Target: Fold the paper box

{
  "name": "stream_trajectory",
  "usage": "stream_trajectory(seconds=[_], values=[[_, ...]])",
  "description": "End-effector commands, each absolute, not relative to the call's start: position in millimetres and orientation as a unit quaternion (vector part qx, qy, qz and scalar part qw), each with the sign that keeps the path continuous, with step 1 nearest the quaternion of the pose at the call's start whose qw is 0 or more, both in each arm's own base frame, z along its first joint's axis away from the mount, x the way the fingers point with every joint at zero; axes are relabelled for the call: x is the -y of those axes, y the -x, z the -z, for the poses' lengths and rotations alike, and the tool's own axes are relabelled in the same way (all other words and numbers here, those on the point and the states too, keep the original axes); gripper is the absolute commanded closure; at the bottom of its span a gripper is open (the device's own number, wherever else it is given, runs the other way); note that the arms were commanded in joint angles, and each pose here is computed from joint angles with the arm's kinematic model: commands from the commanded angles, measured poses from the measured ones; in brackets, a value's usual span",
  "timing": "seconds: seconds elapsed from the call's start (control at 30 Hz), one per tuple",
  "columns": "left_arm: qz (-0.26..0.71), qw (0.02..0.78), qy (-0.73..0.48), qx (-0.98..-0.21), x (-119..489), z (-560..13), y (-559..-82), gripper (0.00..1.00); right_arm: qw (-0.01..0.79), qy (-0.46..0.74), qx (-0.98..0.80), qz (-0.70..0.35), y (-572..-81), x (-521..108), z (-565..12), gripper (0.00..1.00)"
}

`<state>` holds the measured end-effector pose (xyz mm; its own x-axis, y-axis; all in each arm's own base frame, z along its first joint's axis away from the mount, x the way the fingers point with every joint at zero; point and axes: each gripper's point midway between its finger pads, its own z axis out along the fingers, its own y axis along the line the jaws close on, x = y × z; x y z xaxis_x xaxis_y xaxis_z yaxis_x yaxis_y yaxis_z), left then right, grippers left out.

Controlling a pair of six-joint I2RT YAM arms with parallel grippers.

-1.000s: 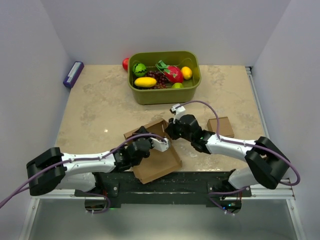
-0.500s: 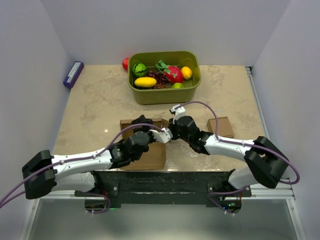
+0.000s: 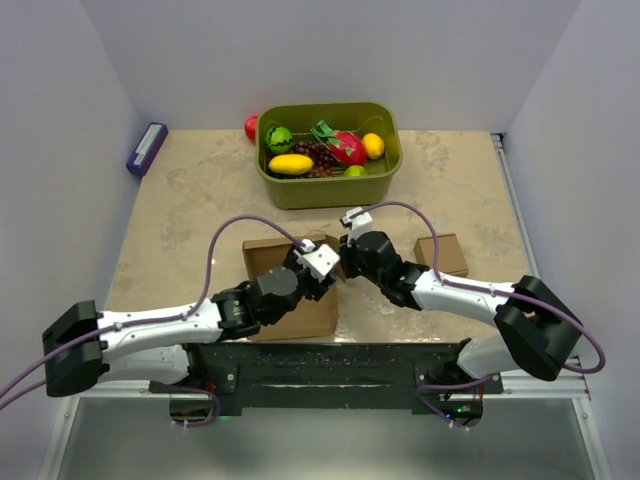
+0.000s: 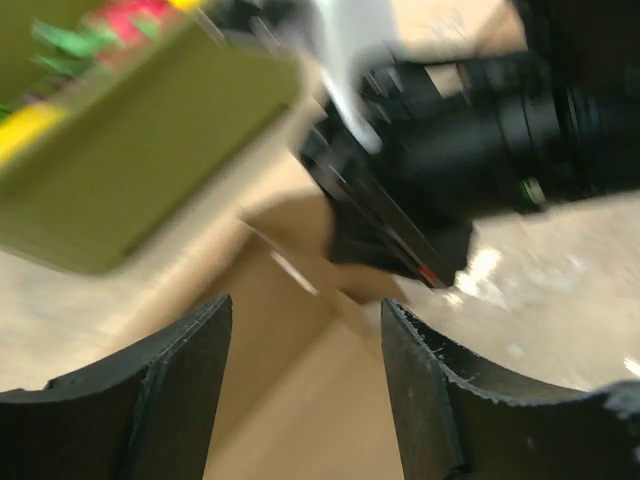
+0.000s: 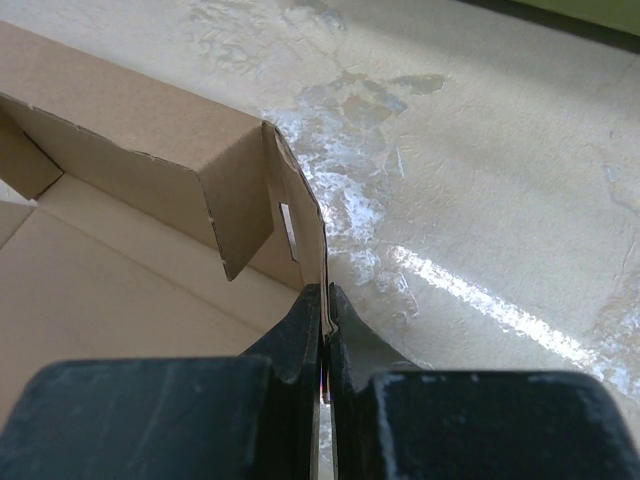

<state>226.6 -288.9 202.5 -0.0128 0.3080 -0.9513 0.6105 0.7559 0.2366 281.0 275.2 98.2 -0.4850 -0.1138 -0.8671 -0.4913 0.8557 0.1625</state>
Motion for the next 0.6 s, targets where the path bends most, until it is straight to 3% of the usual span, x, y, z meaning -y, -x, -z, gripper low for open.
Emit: stream_trajectory(seconds=[0.0, 0.23, 0.57], values=[[0.252, 0.586, -0.263, -0.724, 320, -170, -204, 0.38, 0.491, 0.174, -0.832, -0.193, -288, -276, -112, 0.99], [0.320, 0.571, -0.264, -0.708, 335, -145, -189, 0.47, 0.483, 0.167, -0.837, -0.195, -285, -275, -107, 0.99], [0.296, 0.526, -0.283, -0.746, 334, -86, -181, 0.60, 0.480, 0.164, -0.840, -0.193, -286, -274, -108, 1.00]])
